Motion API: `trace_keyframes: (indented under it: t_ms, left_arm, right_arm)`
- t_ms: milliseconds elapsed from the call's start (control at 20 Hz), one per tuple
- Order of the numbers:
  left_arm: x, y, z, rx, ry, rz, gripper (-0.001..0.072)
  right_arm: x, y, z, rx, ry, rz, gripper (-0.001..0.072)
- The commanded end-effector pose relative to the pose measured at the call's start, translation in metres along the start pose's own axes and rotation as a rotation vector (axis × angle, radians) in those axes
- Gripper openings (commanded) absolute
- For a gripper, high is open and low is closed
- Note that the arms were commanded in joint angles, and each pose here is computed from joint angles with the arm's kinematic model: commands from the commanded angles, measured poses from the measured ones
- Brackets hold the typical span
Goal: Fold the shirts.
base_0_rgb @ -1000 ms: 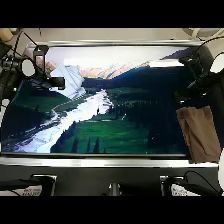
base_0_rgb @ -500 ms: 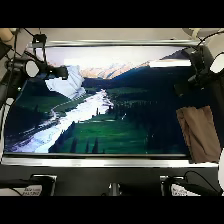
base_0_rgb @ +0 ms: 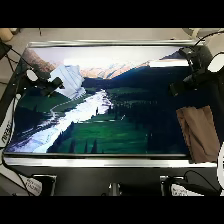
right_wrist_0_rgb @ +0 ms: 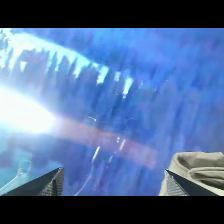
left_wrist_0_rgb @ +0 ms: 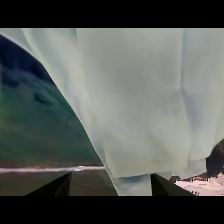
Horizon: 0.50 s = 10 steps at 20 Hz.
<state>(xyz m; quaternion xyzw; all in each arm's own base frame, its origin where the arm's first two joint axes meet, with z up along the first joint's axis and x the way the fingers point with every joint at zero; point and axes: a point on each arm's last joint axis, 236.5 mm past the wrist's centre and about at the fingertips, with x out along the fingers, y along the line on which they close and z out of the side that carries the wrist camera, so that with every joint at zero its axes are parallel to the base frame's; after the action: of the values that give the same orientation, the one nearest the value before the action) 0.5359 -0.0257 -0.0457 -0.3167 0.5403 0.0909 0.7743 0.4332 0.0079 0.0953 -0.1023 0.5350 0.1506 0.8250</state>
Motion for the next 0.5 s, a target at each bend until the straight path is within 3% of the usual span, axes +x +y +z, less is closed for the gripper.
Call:
trace_keyframes:
  t_ms: [0,100,150,300,350,450]
  left_arm:
    - [0.033,-0.008,0.001,-0.024,-0.004,-0.056,0.0573]
    - [0.037,-0.030,0.016,0.013,-0.098,-0.107,0.0568]
    - [0.037,-0.038,0.024,0.015,-0.142,-0.129,0.0495]
    - [0.035,-0.050,0.036,0.006,-0.204,-0.169,0.0106]
    - [0.033,-0.051,0.034,-0.018,-0.188,-0.182,0.0031]
    - [0.017,-0.067,0.034,-0.034,-0.175,-0.250,0.0030]
  right_arm:
    - [0.002,0.006,0.003,0.002,-0.012,0.028,0.0665]
    - [0.002,0.008,0.003,0.003,-0.010,0.037,0.0664]
    - [0.001,0.012,0.004,0.007,-0.013,0.054,0.0664]
    - [0.000,0.027,0.009,0.013,-0.035,0.114,0.0664]
    - [-0.001,0.030,0.011,0.007,-0.044,0.127,0.0664]
    - [-0.006,0.027,0.015,-0.024,-0.066,0.111,0.0664]
